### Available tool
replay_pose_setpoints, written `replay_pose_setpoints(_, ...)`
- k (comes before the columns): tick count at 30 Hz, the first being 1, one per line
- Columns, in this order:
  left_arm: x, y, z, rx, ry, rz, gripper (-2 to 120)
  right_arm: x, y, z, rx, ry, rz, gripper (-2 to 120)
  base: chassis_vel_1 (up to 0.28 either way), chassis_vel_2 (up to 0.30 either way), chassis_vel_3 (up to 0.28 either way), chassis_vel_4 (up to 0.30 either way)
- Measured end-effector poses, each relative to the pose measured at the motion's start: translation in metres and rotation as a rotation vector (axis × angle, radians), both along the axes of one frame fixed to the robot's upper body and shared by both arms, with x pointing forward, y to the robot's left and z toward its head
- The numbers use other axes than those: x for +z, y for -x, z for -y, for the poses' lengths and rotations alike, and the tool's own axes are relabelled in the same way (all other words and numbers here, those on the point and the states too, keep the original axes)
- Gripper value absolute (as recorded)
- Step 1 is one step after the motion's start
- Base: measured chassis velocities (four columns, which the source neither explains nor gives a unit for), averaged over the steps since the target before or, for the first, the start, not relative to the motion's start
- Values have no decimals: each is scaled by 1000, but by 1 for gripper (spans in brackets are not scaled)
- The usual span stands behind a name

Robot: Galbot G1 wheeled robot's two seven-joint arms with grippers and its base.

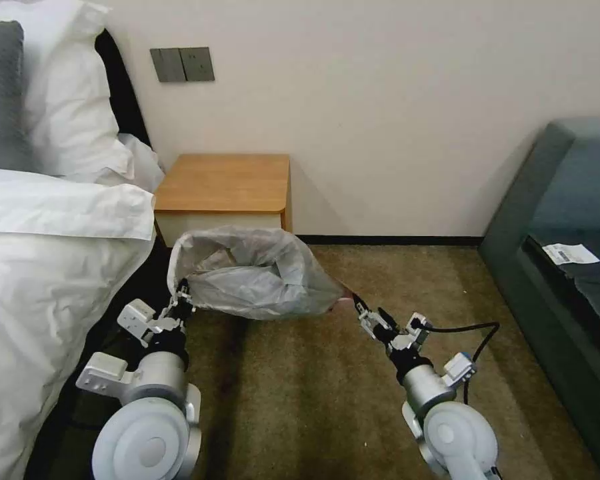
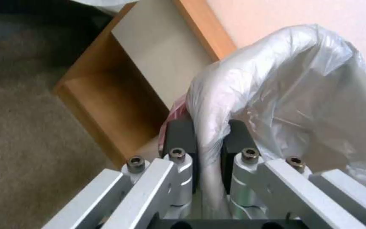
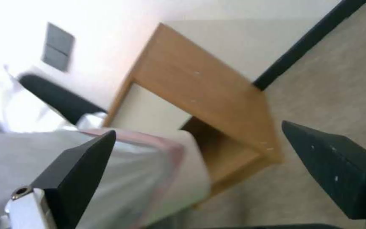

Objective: Pick up the garbage bag from the table and place it over the trash can.

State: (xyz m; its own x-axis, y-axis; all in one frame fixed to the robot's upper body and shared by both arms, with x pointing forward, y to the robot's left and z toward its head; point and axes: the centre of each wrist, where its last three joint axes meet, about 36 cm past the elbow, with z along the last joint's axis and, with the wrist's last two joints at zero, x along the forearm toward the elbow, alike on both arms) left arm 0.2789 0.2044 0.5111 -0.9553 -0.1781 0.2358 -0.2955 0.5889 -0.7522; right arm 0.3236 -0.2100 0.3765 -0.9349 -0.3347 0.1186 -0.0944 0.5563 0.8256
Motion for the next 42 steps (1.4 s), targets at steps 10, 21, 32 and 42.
replay_pose_setpoints(10,-11,-3,5,1,-46,-14,7,23,5,-18,51,-50,87,100,0,0,0,0)
replay_pose_setpoints(21,-56,-3,14,41,-381,-19,7,85,18,-56,172,575,617,85,0,0,0,0)
replay_pose_setpoints(32,-92,4,22,-4,-647,-6,7,88,-13,-67,500,1081,890,44,0,0,0,0)
replay_pose_setpoints(42,-103,9,42,-54,-667,-17,7,66,-35,-89,696,1022,705,8,0,0,0,0)
